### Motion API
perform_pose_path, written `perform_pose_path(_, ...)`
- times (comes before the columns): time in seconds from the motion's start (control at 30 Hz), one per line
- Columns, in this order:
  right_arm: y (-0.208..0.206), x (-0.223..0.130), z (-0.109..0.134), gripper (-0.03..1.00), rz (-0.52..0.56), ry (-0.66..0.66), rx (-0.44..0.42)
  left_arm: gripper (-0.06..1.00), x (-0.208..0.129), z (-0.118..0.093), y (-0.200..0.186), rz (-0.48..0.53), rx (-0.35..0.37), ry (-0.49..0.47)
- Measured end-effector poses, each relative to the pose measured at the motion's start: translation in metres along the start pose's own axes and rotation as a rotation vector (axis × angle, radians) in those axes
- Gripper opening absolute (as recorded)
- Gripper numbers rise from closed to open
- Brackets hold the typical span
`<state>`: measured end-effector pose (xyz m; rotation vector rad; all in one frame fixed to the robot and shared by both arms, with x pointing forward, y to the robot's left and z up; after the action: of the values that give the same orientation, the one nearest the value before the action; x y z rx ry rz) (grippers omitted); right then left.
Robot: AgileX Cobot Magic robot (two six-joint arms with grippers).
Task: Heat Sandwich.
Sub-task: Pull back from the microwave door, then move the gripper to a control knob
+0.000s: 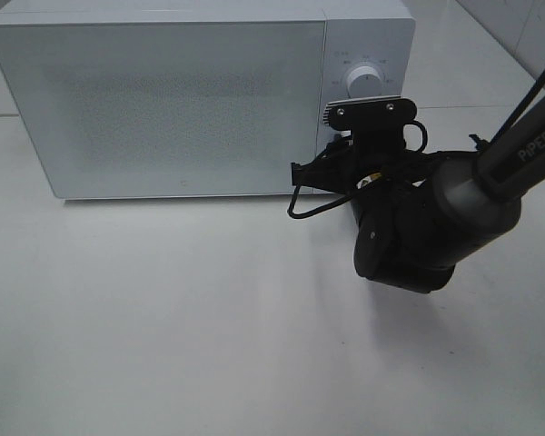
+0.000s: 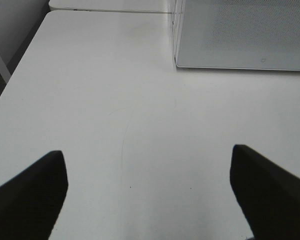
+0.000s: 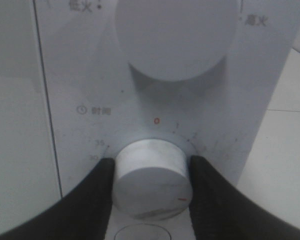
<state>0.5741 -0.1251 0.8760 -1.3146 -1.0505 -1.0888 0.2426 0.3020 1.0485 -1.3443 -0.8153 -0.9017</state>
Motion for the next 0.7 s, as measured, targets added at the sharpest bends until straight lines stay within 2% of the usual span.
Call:
perform_pose_path(0.2,0.0,0.0,0.0001,0.44,0.0,0.04,0.001,0.81,0.0,0.0,0.0,0.0,0.0,0.0)
perform_pose_path(0.33,0.0,0.0,0.0002,0.44,0.0,0.118,0.002,0.81,0.0,0.0,0.0,0.0,0.0,0.0)
perform_pose_path(0.47,-0.0005,-0.0002,0.0004,0.44,-0.001,0.328,0.005,0.81,0.0,0.0,0.0,0.0,0.0,0.0)
perform_pose_path(0.5,-0.0005,-0.0002,0.0004,0.44,-0.001,0.328,0.005,0.81,0.0,0.0,0.0,0.0,0.0,0.0)
perform_pose_path(0.6,-0.0013,-0.0005,0.001,0.44,0.0,0.54,0.007,0.81,0.0,0.0,0.0,0.0,0.0,0.0)
perform_pose_path(0.63,-0.0013,-0.0005,0.001,0.44,0.0,0.54,0.007,0.81,0.0,0.0,0.0,0.0,0.0,0.0)
perform_pose_path(0.7,-0.0019,-0.0005,0.0015,0.44,-0.001,0.735,0.01,0.81,0.0,0.0,0.0,0.0,0.0,0.0)
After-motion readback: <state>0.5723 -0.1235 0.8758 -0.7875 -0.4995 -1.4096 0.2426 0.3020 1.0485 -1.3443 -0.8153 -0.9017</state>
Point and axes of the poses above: a point on each arm's last joint axis where the gripper is mounted, y pointing out along that axis toward the gripper, z along the wrist's bending axis when the last joint is at zero, x = y × z, the point moved 1 cm from there along y, pointing out along that axis toward the gripper, and after that the axes turned 6 degrees about y, right-handed, at the moved point
